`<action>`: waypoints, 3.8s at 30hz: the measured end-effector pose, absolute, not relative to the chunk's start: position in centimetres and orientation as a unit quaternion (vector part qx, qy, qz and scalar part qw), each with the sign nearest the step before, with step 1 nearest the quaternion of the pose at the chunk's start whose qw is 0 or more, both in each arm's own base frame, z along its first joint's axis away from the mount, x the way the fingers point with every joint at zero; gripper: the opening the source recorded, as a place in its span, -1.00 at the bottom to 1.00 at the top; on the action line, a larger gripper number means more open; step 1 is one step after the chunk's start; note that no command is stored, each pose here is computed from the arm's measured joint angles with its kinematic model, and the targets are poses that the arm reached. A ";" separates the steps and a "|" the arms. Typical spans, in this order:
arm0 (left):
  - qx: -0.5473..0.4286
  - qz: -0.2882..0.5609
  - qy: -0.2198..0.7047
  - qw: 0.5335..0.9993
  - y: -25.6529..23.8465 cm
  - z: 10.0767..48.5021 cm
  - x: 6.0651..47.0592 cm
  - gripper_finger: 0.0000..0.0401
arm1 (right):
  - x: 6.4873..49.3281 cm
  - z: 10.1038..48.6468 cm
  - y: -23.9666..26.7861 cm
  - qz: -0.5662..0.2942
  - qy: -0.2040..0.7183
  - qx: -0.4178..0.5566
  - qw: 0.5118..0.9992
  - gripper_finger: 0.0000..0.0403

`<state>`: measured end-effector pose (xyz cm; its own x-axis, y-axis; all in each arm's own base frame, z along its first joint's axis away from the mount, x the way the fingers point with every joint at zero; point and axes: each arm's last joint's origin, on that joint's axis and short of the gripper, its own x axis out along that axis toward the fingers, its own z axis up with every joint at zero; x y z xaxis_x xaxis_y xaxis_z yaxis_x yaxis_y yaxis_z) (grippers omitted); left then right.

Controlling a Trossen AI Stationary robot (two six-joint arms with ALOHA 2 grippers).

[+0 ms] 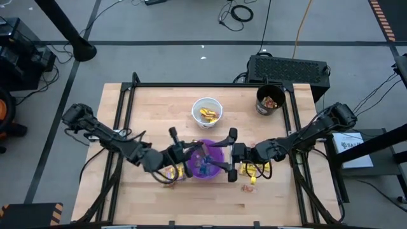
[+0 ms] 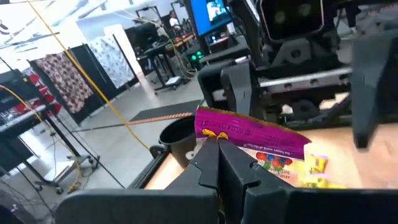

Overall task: Sort candy by brand, put in halloween buckets
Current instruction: Put the violet candy into the black bucket, then put the yellow candy into the white bucket

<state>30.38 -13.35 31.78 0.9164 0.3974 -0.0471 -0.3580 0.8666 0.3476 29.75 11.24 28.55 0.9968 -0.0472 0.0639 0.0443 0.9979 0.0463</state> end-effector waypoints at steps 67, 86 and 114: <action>0.175 0.286 0.085 0.938 -15.1 32.9 26.5 0.15 | 16.6 21.6 -9.9 -0.610 0.341 -0.031 0.715 -1.00; 0.214 0.284 0.100 0.929 -15.0 32.7 26.6 0.15 | 16.2 26.7 -6.5 -0.499 0.315 0.113 0.800 -0.03; 0.146 -0.039 0.133 0.979 -13.9 31.3 28.6 0.15 | 15.7 18.7 13.6 -0.099 0.649 0.074 0.750 0.04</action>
